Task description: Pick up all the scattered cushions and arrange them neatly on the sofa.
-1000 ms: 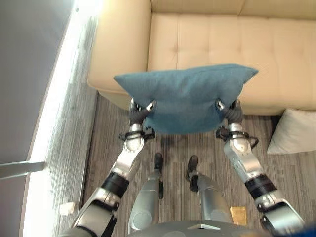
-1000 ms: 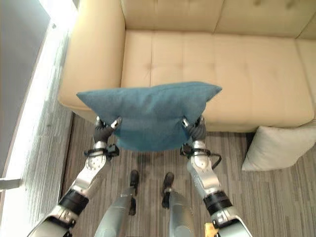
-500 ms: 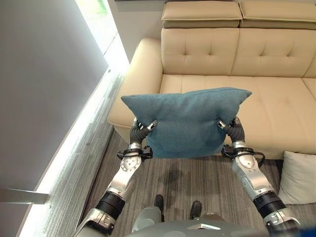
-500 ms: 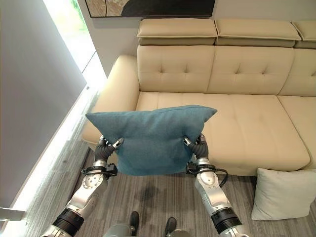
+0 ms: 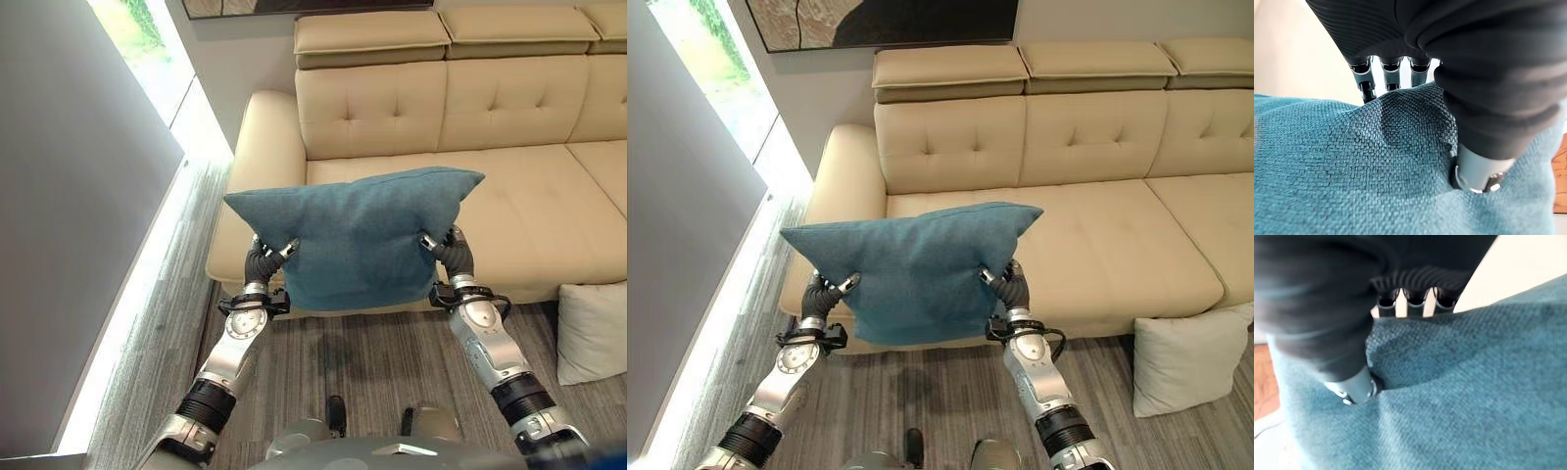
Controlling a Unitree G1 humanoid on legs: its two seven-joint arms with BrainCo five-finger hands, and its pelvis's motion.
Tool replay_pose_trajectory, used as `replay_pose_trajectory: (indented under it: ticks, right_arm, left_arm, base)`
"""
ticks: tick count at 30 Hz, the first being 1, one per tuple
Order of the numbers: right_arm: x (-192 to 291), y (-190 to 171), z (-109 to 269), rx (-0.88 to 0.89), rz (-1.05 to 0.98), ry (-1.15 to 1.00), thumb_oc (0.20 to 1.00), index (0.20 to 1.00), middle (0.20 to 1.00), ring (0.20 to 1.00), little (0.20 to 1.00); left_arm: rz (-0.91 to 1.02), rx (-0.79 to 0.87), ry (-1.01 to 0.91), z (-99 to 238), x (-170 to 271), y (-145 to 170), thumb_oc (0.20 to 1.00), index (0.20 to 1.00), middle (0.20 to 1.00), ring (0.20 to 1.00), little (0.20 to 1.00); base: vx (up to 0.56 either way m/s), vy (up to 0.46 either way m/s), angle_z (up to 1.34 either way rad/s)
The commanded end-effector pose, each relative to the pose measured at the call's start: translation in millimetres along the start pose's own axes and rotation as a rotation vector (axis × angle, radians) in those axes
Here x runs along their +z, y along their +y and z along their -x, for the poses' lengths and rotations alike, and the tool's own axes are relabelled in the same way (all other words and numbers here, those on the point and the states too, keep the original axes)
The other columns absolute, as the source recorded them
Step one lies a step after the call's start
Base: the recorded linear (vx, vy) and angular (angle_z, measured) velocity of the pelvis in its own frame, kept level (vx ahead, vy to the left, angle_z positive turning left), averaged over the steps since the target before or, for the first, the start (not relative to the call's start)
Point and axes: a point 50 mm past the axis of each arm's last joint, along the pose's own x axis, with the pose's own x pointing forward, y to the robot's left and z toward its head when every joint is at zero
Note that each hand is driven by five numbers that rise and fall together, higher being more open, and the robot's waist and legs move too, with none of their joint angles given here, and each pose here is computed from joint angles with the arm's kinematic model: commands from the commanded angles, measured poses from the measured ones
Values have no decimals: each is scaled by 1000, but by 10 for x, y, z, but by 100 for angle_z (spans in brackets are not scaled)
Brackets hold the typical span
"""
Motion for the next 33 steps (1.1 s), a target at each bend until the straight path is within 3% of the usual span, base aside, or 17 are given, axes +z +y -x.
replay_pose_trajectory:
  ticks: [1, 11, 33]
  right_arm:
    - [614, 304, -179, 147, -72, -288, 200, 200, 200, 200, 200]
    - [482, -24, -81, 37, -49, -238, 200, 200, 200, 200, 200]
    - [468, 173, -94, 114, -57, -230, 200, 200, 200, 200, 200]
  left_arm:
    - [53, -205, -250, -47, 486, -417, 200, 200, 200, 200, 200]
    - [109, -254, -196, -39, 417, -585, 200, 200, 200, 200, 200]
    - [42, -198, -186, 1, 363, -325, 200, 200, 200, 200, 200]
  base:
    - [401, -315, -1]
    - [220, -230, 44]
    - [198, 111, -23]
